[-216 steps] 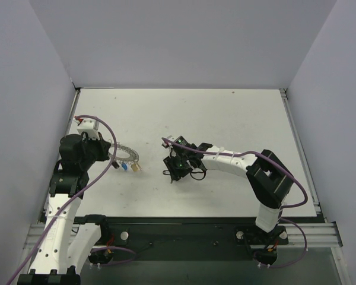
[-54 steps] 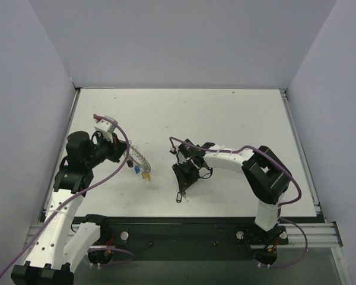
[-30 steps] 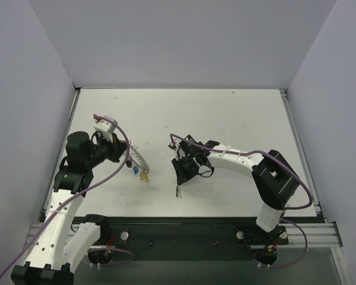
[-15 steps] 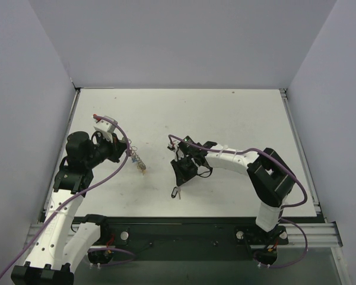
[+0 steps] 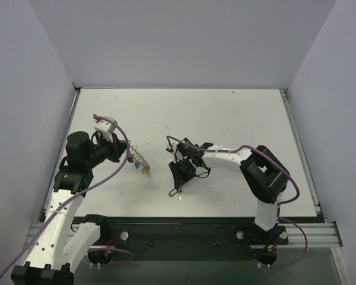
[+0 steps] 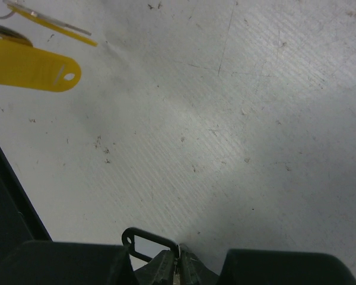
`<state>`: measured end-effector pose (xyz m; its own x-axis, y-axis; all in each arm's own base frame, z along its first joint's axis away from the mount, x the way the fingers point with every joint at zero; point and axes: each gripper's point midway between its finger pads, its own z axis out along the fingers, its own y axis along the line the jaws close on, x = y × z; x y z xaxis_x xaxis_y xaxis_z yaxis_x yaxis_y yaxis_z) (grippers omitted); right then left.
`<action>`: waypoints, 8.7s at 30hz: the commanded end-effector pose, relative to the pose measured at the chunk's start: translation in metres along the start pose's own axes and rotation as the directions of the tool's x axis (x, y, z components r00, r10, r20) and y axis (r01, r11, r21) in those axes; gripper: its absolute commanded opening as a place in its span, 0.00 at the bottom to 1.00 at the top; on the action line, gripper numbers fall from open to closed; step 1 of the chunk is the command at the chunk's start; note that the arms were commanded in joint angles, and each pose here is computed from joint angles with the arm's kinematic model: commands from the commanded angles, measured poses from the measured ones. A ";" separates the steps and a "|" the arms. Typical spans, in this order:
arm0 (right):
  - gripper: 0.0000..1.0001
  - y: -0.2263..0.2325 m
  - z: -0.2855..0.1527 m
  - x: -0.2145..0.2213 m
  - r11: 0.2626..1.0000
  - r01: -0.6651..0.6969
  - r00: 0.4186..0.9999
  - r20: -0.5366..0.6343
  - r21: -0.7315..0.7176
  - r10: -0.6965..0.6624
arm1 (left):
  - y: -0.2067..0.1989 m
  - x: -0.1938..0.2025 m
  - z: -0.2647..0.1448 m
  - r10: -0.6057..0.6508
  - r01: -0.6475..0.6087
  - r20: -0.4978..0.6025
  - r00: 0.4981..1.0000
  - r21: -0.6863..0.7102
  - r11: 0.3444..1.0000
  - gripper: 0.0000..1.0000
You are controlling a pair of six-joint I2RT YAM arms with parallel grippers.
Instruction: Put the keys on the keyring
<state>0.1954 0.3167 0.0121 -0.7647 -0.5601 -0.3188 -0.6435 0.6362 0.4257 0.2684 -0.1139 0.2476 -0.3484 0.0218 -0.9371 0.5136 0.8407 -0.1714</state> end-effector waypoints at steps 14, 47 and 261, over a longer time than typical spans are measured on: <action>0.00 0.008 -0.010 -0.007 1.000 0.011 0.999 0.037 -0.012 -0.011 | -0.005 -0.026 -0.005 0.056 -0.057 0.090 0.994 0.010 0.998 0.00; 0.00 0.124 -0.229 -0.073 0.764 0.610 0.701 0.593 -0.212 -0.395 | -0.146 -0.029 -0.025 0.331 -0.423 0.277 0.902 0.411 0.807 0.00; 0.00 0.070 -0.192 -0.108 0.909 0.305 0.739 0.532 0.284 -0.413 | -0.174 -0.045 -0.019 0.085 -0.174 0.200 0.976 0.485 0.857 0.00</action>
<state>0.2186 0.3465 0.2529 -0.2845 -0.3718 -0.8836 -0.8851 0.4561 0.0930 0.1964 -0.2383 0.2604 -0.2961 0.1415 -0.9446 0.8071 0.5659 -0.1682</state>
